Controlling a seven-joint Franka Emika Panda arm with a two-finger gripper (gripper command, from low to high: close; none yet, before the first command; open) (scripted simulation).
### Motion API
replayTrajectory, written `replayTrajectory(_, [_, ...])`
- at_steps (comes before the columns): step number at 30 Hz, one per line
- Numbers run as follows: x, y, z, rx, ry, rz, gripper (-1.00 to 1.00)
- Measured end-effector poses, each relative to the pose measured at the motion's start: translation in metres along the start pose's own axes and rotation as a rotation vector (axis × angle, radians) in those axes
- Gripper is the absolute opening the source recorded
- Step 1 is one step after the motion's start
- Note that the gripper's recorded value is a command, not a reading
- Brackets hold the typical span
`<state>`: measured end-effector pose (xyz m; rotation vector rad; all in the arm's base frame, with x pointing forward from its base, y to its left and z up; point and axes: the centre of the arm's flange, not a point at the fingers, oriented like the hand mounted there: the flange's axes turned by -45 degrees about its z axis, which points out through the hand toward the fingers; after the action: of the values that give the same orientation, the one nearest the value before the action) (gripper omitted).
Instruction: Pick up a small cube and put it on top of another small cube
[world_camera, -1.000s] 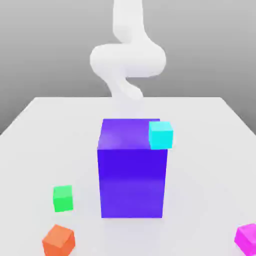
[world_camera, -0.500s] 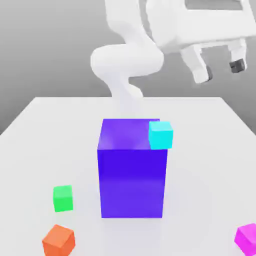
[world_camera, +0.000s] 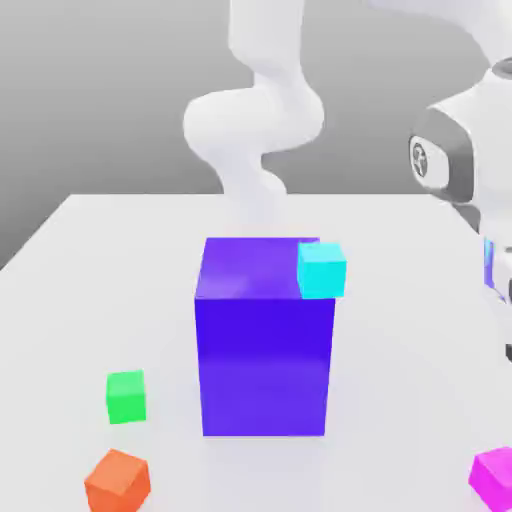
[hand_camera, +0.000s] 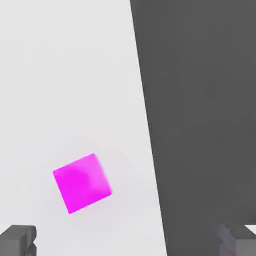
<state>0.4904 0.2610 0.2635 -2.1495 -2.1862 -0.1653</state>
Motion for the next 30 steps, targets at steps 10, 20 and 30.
replayTrajectory(10, [0.013,-0.026,0.134,0.044,-0.121,-0.281,-1.0])
replayTrajectory(20, [0.018,-0.025,0.094,0.045,-0.123,-0.284,-1.0])
replayTrajectory(30, [-0.171,0.011,-0.011,0.006,-0.18,-0.411,-1.0])
